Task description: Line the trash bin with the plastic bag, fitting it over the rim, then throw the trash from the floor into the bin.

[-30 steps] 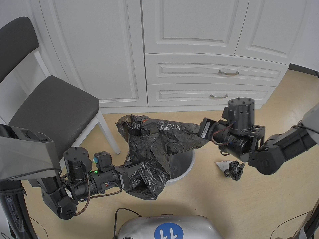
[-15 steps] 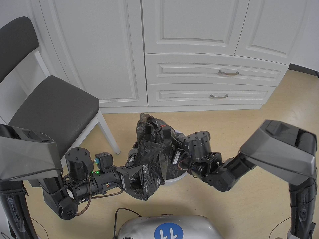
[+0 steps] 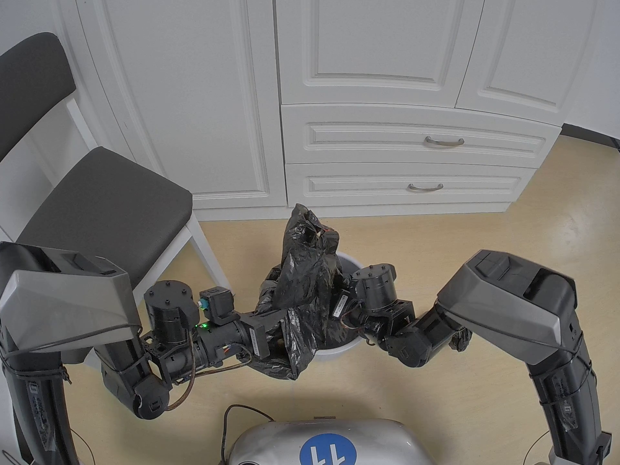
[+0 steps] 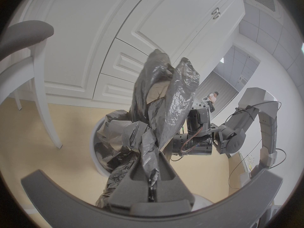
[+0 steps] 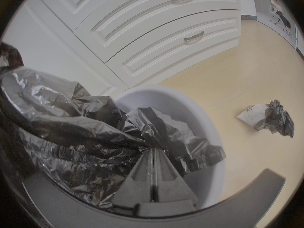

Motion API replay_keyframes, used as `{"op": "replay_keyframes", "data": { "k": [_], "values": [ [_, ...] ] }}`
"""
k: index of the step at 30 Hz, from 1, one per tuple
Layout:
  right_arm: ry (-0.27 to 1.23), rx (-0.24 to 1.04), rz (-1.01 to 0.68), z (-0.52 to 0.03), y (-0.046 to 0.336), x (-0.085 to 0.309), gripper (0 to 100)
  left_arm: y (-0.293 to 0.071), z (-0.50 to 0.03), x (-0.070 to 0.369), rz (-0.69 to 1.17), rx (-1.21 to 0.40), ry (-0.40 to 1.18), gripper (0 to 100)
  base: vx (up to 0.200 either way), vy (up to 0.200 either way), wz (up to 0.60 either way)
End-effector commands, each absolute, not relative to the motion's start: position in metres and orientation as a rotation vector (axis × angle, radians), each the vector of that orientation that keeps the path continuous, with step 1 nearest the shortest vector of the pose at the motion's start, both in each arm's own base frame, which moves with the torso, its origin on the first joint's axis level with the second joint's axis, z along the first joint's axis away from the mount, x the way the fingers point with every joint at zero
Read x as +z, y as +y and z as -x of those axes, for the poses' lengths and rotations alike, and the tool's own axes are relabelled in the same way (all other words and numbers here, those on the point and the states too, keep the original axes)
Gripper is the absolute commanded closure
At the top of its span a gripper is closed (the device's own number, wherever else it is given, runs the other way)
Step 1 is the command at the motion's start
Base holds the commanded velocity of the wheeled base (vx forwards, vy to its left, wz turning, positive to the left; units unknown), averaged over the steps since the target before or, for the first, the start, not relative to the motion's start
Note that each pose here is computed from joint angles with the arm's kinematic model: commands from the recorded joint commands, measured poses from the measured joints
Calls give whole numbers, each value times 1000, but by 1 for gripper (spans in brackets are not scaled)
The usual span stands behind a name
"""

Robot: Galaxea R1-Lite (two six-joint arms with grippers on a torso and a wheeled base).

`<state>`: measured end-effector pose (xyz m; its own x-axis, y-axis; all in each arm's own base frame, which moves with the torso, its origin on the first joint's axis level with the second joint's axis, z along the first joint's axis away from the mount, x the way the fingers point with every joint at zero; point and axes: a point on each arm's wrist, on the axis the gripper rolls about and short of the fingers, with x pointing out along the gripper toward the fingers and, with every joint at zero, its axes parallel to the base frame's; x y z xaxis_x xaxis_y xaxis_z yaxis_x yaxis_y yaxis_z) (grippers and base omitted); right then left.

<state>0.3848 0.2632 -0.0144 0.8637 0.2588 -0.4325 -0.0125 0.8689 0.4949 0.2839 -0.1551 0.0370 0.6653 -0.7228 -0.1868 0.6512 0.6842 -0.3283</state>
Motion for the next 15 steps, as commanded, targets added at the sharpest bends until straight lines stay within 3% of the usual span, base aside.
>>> {"op": "replay_keyframes", "data": {
  "k": [1,5,15],
  "values": [
    [522,136,-510,-390,231,30,100,-174,-297,26,239,-799,309,100,0,0,0],
    [582,147,-501,-386,222,49,100,-194,-296,30,227,-830,365,100,0,0,0],
    [469,155,-465,-371,172,116,100,-251,-319,58,167,-706,423,100,0,0,0]
  ]
}}
